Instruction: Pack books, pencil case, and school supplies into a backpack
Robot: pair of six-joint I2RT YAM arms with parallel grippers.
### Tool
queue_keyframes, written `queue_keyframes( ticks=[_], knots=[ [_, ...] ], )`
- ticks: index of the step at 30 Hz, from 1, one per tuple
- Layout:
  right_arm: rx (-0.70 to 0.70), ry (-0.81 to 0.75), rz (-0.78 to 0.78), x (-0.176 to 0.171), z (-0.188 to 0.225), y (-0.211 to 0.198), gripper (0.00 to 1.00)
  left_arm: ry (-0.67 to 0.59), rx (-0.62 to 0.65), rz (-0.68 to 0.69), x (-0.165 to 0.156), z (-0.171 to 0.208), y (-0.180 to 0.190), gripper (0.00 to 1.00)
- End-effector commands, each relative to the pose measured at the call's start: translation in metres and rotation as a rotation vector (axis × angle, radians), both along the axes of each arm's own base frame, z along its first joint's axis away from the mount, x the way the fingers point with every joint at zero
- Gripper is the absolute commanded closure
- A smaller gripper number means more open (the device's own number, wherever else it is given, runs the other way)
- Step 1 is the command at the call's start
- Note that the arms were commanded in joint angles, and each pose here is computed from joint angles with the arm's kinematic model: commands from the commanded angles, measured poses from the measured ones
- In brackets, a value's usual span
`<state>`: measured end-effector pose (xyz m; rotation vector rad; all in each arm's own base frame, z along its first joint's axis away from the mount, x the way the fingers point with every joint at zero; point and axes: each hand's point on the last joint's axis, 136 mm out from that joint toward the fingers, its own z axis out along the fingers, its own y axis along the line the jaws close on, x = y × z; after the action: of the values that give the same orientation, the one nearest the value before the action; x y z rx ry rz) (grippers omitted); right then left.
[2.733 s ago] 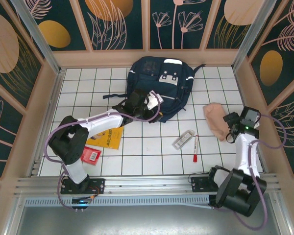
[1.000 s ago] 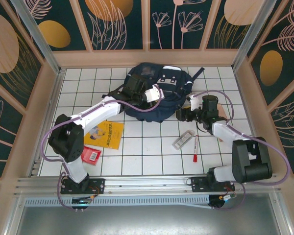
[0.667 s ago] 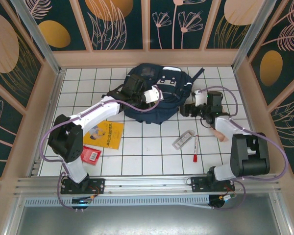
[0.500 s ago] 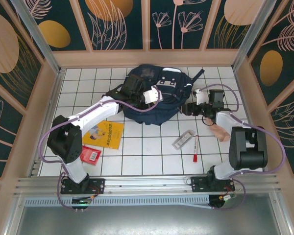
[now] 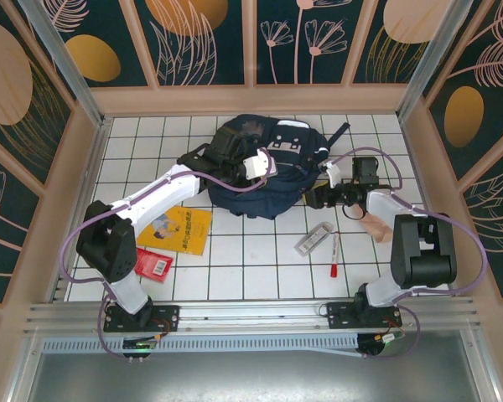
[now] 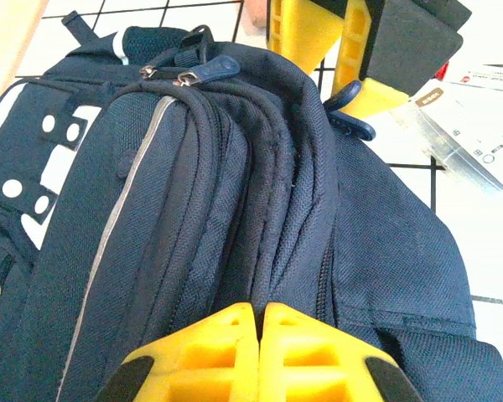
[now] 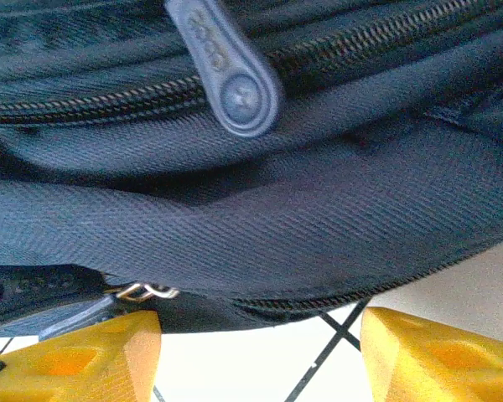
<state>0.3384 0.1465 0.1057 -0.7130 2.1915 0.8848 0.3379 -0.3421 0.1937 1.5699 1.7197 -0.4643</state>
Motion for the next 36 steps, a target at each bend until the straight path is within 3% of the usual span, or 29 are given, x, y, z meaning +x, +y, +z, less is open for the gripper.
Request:
queue_keyframes(
  ticks=[1,13,26,28,32,35,36],
  knots=[
    [0.004,-0.038,0.076,-0.013,0.007,0.009,0.35,-0.064,-0.098,-0.064,0.0,0.044,-0.013,1.0],
    [-0.022,0.028,0.073,-0.023,0.004,0.01,0.28,-0.055,-0.053,-0.064,0.004,0.028,-0.012,1.0],
    [-0.081,0.021,0.027,-0.018,0.002,0.006,0.27,-0.046,-0.032,-0.064,0.001,0.019,-0.008,1.0],
    [-0.127,0.031,-0.007,-0.011,-0.007,0.0,0.38,-0.042,-0.038,-0.068,0.0,0.02,-0.009,1.0],
    [-0.166,0.035,-0.019,-0.004,-0.013,-0.005,0.84,-0.042,-0.046,-0.075,-0.001,0.018,-0.01,1.0],
    [-0.16,0.017,-0.008,-0.004,-0.009,-0.004,1.0,-0.03,-0.034,-0.072,-0.001,0.014,-0.009,1.0],
    [-0.163,0.006,-0.017,-0.002,-0.007,-0.006,1.0,-0.03,-0.029,-0.074,-0.001,0.012,-0.009,1.0]
  ],
)
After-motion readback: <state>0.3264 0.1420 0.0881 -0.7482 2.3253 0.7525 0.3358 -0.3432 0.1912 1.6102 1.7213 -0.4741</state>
